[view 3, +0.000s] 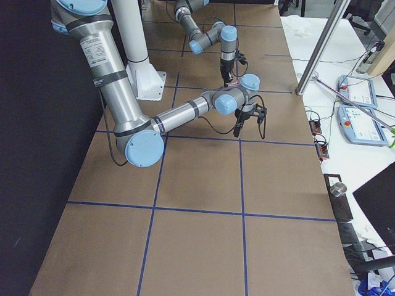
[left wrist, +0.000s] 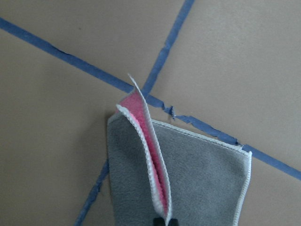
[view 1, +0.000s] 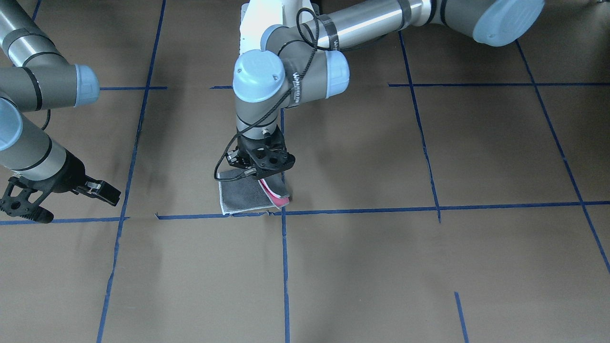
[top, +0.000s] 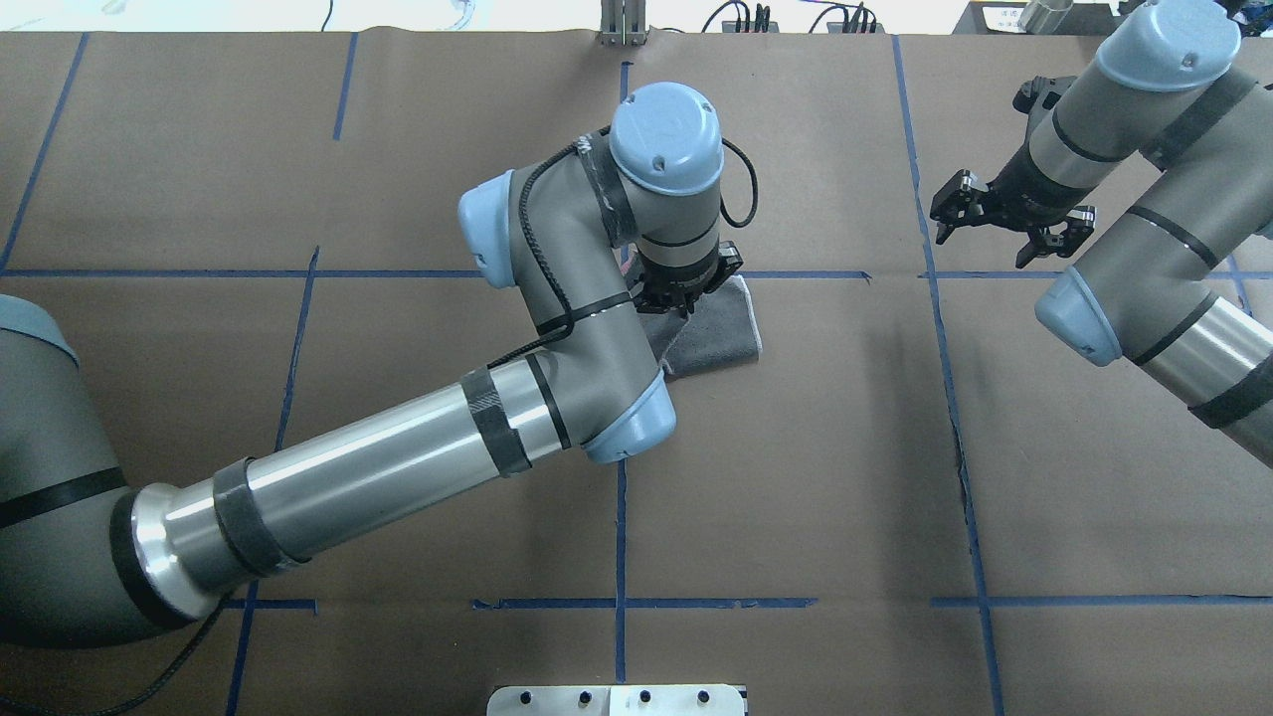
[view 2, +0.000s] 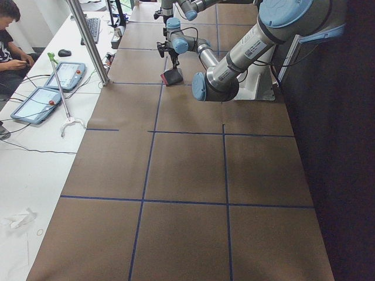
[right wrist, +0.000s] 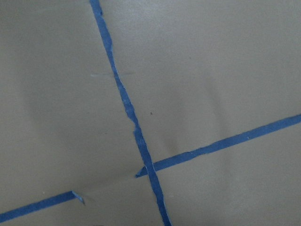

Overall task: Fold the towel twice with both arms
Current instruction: 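Fold the grasped towel end over onto the other half with the left gripper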

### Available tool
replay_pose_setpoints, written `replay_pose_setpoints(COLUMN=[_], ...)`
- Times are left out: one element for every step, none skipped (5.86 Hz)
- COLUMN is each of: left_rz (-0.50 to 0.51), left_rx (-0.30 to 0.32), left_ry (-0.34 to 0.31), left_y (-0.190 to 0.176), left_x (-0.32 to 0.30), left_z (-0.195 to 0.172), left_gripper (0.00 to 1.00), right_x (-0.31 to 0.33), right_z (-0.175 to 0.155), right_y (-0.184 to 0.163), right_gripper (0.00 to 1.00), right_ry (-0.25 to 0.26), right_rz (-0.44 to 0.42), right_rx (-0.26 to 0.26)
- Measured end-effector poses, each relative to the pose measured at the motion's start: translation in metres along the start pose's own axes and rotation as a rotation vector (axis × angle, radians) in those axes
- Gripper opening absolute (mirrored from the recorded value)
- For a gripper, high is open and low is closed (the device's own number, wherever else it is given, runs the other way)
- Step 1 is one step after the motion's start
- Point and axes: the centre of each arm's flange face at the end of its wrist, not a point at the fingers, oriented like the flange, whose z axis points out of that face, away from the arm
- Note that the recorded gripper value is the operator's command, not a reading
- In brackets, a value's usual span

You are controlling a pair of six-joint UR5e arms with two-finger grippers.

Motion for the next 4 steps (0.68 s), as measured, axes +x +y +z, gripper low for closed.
replay_pose_setpoints(left_rz=[0.045, 0.097, 0.141, 0.163], left_rx=[0.016, 0.017, 0.013, 0.012], left_ry=[-0.021, -0.032, -0.035, -0.039], left_y=[0.011, 0.018, 0.025, 0.033], left_x=[0.011, 0.017, 0.023, 0.036], left_z=[0.012, 0.018, 0.021, 0.021], left_gripper=[0.0, 0.0, 0.0, 0.0], right_x=[0.005, 0.008, 0.01, 0.014], right_z=[-0.002, -0.005, -0.007, -0.009], right_y=[0.004, 0.008, 0.011, 0.014], right_gripper=[1.0, 1.0, 1.0, 1.0], right_ry=[-0.002, -0.006, -0.009, -0.01], right_rz=[-0.003, -0.006, -0.009, -0.01], right_rx=[0.001, 0.005, 0.01, 0.012])
